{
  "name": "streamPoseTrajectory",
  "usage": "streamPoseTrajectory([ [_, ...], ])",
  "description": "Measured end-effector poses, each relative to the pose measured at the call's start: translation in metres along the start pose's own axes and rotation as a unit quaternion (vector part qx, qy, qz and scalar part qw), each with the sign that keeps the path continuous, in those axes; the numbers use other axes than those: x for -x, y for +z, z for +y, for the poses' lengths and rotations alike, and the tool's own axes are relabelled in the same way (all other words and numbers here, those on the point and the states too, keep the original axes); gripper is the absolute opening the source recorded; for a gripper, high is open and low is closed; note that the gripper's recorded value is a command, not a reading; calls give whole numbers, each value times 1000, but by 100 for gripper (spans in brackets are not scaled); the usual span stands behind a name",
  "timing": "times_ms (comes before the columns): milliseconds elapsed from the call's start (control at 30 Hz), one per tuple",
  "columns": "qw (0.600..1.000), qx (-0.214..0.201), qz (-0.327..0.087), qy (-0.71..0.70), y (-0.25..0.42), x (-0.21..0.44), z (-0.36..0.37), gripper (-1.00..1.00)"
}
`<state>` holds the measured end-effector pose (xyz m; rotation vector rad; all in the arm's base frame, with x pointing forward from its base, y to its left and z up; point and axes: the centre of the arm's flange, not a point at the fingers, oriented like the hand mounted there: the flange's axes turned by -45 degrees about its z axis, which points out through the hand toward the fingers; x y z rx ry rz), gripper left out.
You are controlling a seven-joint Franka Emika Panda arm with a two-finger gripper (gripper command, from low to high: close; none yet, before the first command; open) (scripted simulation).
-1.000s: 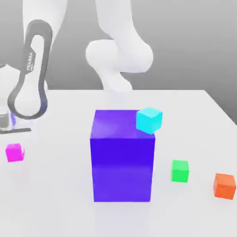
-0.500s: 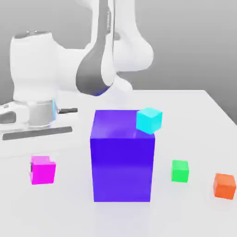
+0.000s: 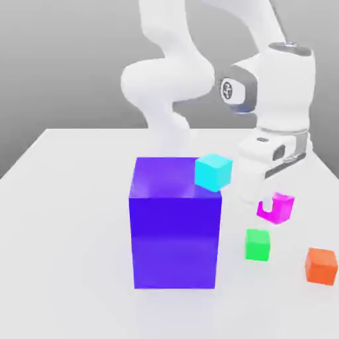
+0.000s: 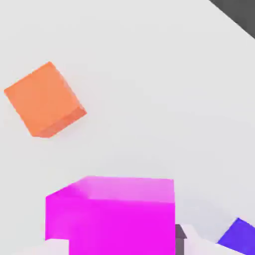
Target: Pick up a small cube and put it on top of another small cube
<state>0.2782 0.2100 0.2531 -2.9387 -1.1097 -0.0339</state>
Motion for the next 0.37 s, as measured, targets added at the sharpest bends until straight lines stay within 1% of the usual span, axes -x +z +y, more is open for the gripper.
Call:
streamPoseTrajectory([
  [100, 1000, -1, -9, 11, 24, 8, 2, -100],
  [267, 1000, -2, -10, 12, 65, 11, 2, -100],
  [300, 1000, -3, -10, 13, 72, 12, 2, 100],
  [367, 1000, -3, -10, 12, 72, 12, 2, 100],
])
